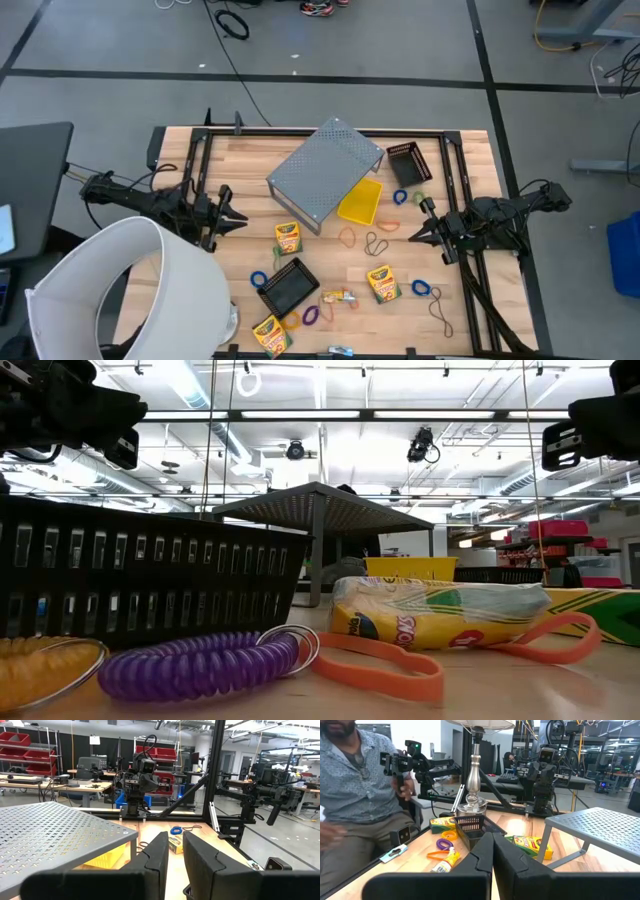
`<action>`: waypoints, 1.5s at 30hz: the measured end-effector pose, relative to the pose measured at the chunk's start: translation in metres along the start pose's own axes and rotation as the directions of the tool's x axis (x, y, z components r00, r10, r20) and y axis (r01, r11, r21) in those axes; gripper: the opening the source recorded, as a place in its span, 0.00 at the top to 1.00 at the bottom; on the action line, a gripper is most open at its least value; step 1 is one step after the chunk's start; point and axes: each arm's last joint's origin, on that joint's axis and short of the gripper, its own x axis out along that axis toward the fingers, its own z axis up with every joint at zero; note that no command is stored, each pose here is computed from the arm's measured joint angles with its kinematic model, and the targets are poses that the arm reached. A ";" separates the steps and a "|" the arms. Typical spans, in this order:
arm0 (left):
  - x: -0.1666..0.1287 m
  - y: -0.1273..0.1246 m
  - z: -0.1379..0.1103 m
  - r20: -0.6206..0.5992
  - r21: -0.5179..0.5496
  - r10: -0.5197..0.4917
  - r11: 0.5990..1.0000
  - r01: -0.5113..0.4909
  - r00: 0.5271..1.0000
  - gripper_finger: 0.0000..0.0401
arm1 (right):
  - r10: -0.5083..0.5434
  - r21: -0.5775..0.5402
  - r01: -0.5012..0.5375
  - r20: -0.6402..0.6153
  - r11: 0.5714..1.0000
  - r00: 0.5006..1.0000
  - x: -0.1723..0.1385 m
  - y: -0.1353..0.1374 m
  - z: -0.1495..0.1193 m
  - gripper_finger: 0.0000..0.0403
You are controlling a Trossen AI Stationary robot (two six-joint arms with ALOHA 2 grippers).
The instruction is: Pick & Place Office Desk Supplies
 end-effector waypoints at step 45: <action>0.000 0.001 0.000 0.001 -0.045 0.039 0.998 -0.039 0.999 0.84 | -0.023 -0.035 0.026 0.079 0.999 0.997 0.000 -0.001 0.008 0.98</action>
